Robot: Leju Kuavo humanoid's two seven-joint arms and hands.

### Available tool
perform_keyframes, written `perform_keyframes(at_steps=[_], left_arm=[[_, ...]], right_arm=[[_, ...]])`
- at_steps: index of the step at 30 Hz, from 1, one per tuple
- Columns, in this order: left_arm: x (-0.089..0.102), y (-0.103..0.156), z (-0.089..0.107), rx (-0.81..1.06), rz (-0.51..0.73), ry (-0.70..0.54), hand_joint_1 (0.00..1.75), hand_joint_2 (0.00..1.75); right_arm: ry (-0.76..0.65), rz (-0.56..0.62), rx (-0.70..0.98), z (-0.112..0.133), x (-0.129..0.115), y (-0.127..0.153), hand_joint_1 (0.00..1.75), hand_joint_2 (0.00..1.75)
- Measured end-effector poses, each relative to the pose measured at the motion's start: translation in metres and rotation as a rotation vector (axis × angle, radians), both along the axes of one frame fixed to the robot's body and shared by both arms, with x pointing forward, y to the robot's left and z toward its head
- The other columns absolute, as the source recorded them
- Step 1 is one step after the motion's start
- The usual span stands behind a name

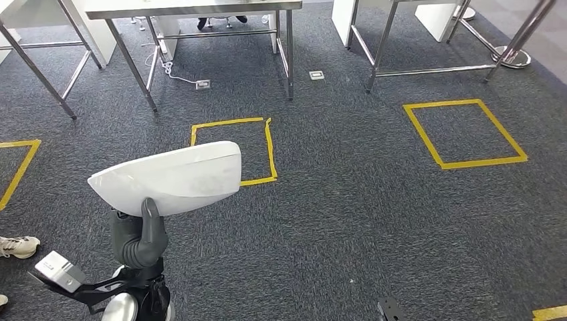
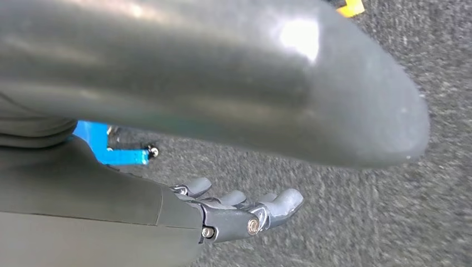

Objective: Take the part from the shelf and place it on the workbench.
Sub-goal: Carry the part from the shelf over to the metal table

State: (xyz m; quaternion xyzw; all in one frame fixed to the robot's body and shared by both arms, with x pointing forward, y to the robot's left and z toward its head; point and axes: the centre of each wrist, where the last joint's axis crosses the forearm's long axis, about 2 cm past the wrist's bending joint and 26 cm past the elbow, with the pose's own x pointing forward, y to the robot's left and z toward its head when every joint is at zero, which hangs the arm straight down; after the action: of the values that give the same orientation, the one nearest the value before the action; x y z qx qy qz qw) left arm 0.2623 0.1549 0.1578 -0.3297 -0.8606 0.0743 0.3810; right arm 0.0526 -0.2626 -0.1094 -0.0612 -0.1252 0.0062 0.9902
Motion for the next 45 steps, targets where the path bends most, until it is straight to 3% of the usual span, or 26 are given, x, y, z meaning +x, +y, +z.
perform_keyframes(at_steps=[45], left_arm=[[-0.0055,0.0023,-0.0036,-0.006,0.017,-0.016,1.75,1.75]], right_arm=[[-0.021,0.044,0.04,0.0004,0.0022,0.0042,0.0,0.0]])
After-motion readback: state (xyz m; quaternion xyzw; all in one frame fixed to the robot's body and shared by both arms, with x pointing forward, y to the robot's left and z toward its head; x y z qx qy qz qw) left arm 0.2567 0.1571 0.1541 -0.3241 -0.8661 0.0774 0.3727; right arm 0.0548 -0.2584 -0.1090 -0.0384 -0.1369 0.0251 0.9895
